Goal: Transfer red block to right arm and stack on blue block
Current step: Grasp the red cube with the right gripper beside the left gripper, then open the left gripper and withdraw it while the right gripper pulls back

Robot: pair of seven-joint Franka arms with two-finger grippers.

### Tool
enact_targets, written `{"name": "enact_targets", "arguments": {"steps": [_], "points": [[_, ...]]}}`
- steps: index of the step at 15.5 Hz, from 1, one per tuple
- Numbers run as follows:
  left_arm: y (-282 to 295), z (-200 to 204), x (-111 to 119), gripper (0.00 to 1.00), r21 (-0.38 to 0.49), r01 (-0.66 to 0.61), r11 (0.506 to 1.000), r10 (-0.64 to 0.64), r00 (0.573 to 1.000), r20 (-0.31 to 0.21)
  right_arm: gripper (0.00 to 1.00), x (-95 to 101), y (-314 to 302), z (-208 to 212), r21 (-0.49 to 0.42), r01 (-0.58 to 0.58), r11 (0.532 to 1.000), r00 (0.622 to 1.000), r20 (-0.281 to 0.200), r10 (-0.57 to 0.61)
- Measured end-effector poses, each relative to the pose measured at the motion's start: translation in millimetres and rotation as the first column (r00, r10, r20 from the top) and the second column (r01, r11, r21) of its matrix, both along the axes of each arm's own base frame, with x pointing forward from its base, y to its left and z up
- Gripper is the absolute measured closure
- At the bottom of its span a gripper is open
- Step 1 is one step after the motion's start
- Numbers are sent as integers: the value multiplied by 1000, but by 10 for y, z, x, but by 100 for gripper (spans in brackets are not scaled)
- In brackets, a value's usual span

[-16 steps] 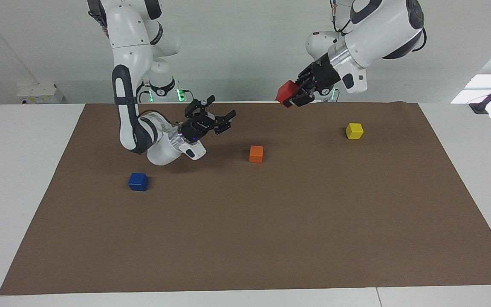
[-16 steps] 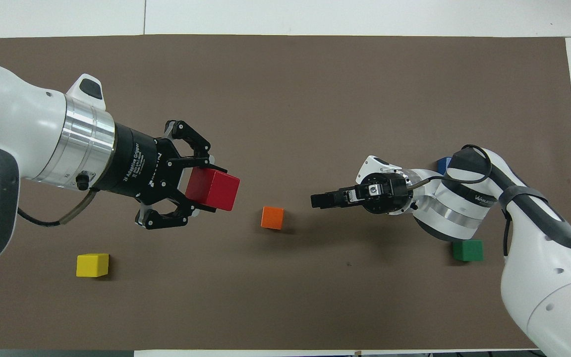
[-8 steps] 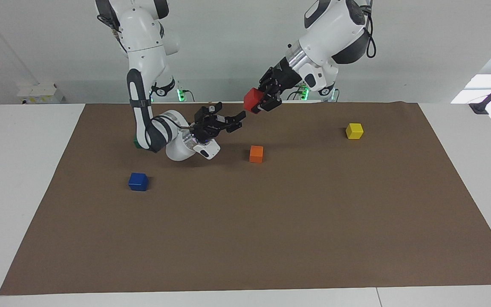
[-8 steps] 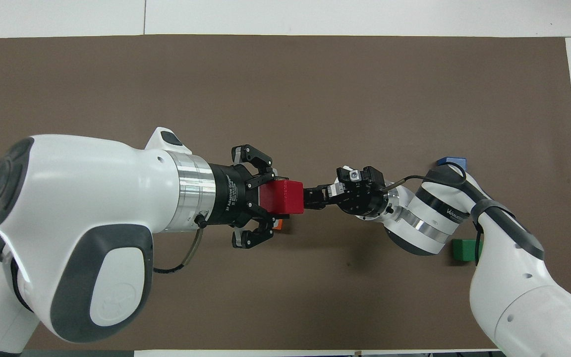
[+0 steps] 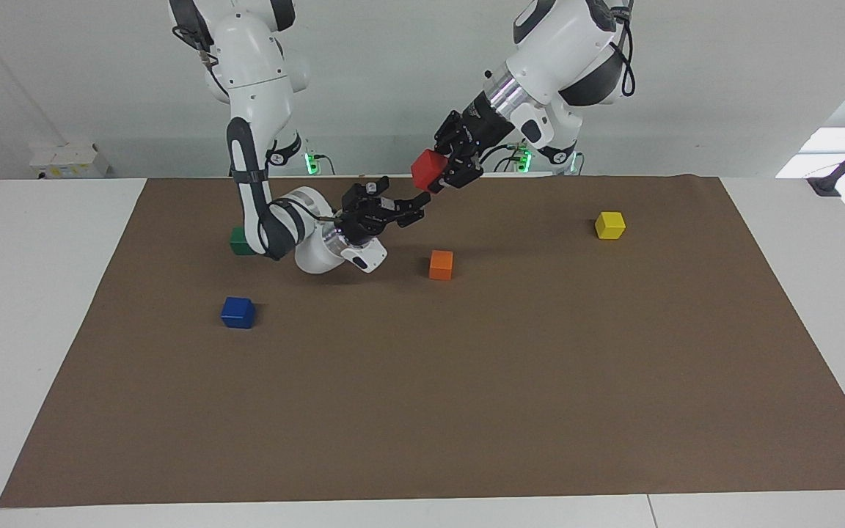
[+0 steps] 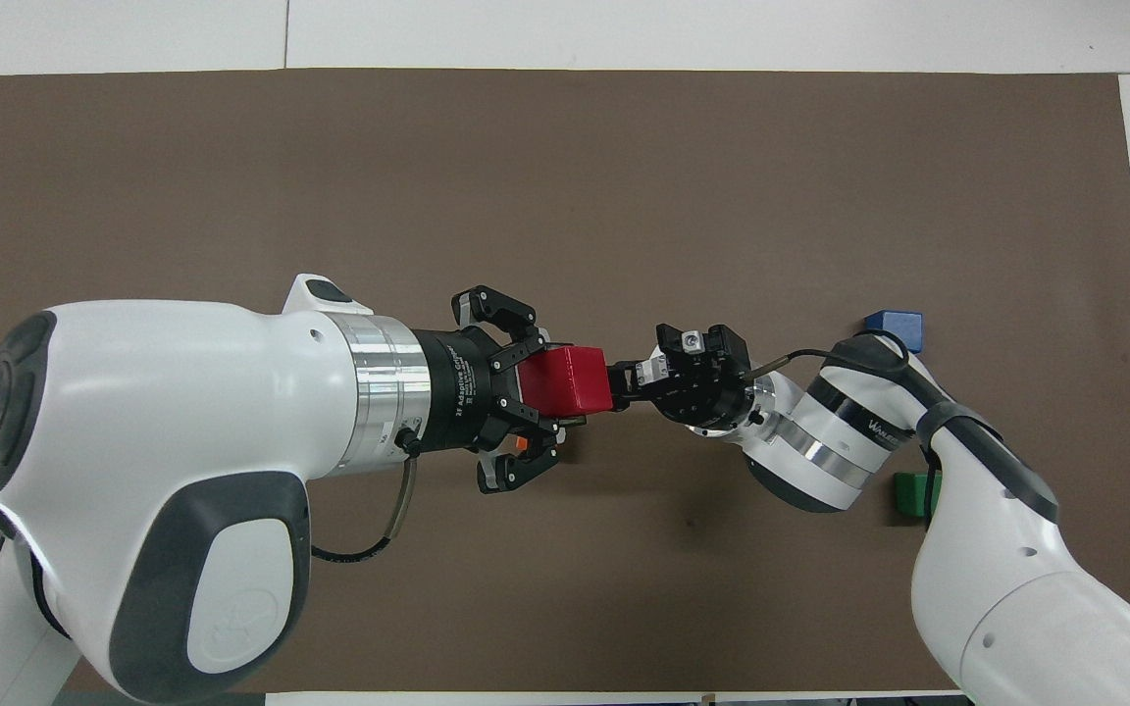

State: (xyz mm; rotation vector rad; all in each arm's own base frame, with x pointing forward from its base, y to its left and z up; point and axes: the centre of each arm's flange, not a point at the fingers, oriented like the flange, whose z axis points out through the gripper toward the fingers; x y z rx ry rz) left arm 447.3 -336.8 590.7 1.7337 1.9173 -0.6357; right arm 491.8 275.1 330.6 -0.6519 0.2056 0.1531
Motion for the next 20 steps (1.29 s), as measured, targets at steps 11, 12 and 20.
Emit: {"name": "enact_targets", "arguments": {"steps": [11,12,20], "points": [[-42,-148,95,46,8,-36,999,36,999,-28,18,15,207,26,-36,23,999,1000,4,-23],[-46,-145,102,46,6,-36,999,37,999,-27,29,8,226,13,-45,33,998,999,9,-33],[-35,-125,112,34,13,-29,999,30,999,-12,44,7,276,16,-52,53,997,998,18,-52]]}}
